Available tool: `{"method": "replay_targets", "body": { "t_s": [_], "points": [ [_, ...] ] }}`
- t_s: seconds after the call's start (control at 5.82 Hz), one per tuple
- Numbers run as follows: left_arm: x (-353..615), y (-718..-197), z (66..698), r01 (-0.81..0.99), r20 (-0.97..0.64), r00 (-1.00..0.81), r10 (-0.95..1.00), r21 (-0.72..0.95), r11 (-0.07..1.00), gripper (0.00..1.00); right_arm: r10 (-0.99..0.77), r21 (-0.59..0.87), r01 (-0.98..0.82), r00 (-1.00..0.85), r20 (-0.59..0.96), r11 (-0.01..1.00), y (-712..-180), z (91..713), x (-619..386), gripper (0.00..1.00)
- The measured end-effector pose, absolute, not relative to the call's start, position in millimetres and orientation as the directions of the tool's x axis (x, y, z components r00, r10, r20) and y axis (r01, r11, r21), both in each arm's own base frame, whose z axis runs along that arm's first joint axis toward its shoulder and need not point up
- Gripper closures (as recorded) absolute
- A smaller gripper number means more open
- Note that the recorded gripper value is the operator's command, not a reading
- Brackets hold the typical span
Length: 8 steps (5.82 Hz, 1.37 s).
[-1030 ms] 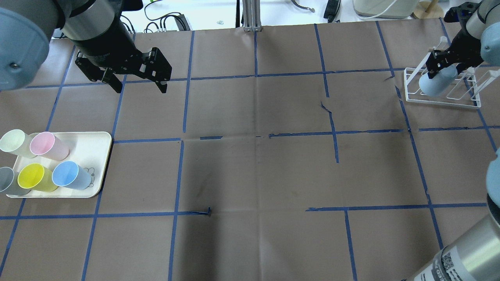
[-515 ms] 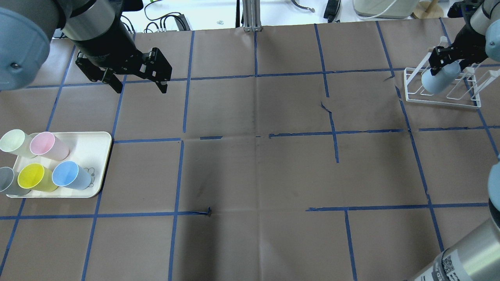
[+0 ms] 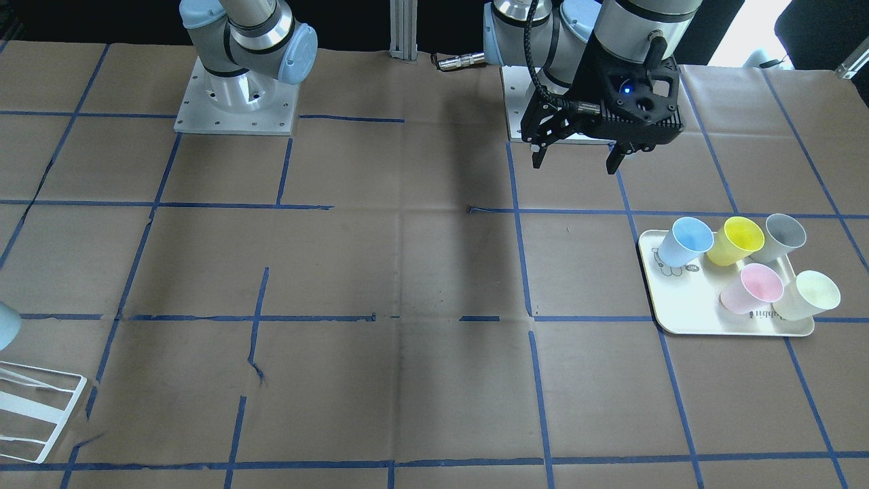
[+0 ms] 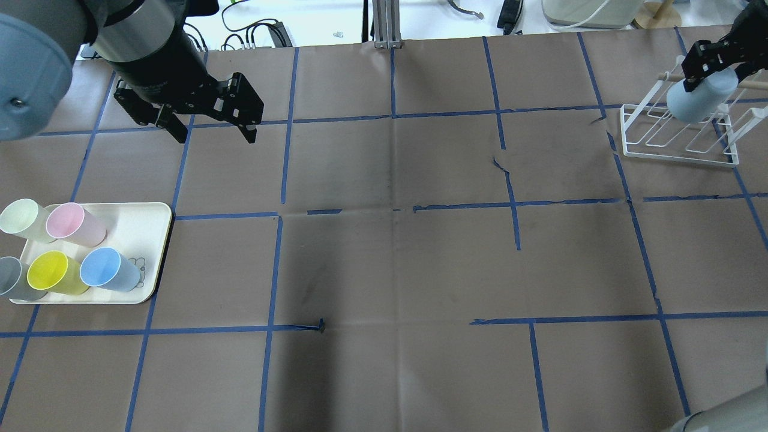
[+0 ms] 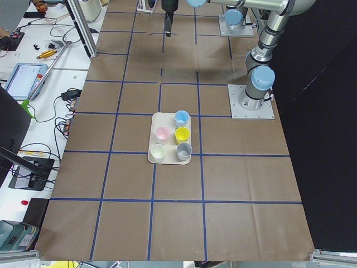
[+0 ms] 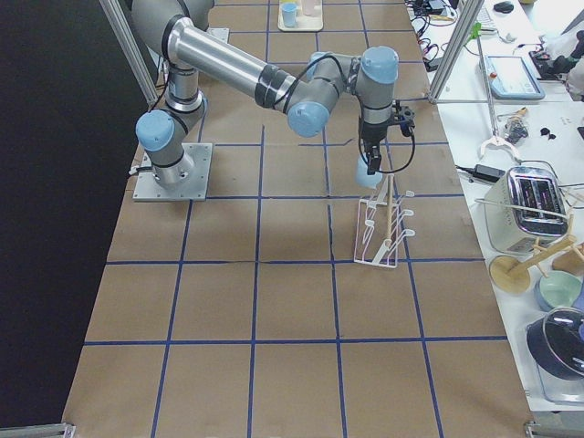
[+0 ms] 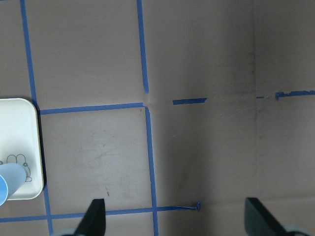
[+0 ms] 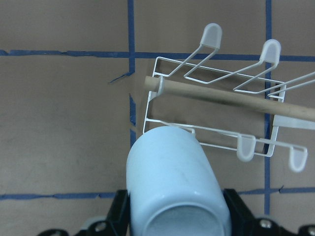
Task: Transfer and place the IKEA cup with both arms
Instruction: 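Lift the light blue cup off the rack with the right gripper toward the table center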
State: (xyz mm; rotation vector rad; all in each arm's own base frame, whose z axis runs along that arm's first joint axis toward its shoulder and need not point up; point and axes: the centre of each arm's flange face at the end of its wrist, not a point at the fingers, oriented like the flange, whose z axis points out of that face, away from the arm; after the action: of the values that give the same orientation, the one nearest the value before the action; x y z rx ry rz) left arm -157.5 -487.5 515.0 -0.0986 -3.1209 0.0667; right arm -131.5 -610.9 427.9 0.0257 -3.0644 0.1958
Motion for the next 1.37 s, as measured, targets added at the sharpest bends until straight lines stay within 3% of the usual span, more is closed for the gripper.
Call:
{"method": "replay_targets", "body": {
  "t_s": [0.34, 0.52, 1.03, 1.37],
  "points": [
    [-157.6, -488.3, 514.0, 0.060, 0.016, -0.998, 0.061, -0.042, 0.997, 0.02, -0.032, -0.117, -0.020, -0.995, -0.096, 0.993, -571.2, 476.4, -95.8, 0.50],
    [-157.7, -488.9, 513.0, 0.056, 0.016, -0.998, 0.056, -0.040, 0.998, 0.02, -0.030, -0.098, -0.003, -0.961, -0.274, 0.995, -555.3, 488.2, -72.5, 0.50],
    [-157.5, -485.9, 516.4, 0.055, 0.016, -0.998, 0.055, -0.046, 0.997, 0.02, 0.031, 0.018, 0.027, -0.611, -0.791, 0.999, -537.7, 483.9, 6.3, 0.50],
    [-161.6, -487.2, 512.0, 0.065, 0.089, -0.994, 0.068, -0.035, 0.997, 0.02, 0.063, 0.056, 0.030, -0.383, -0.921, 0.998, -533.2, 488.8, 68.9, 0.50]
  ]
}}
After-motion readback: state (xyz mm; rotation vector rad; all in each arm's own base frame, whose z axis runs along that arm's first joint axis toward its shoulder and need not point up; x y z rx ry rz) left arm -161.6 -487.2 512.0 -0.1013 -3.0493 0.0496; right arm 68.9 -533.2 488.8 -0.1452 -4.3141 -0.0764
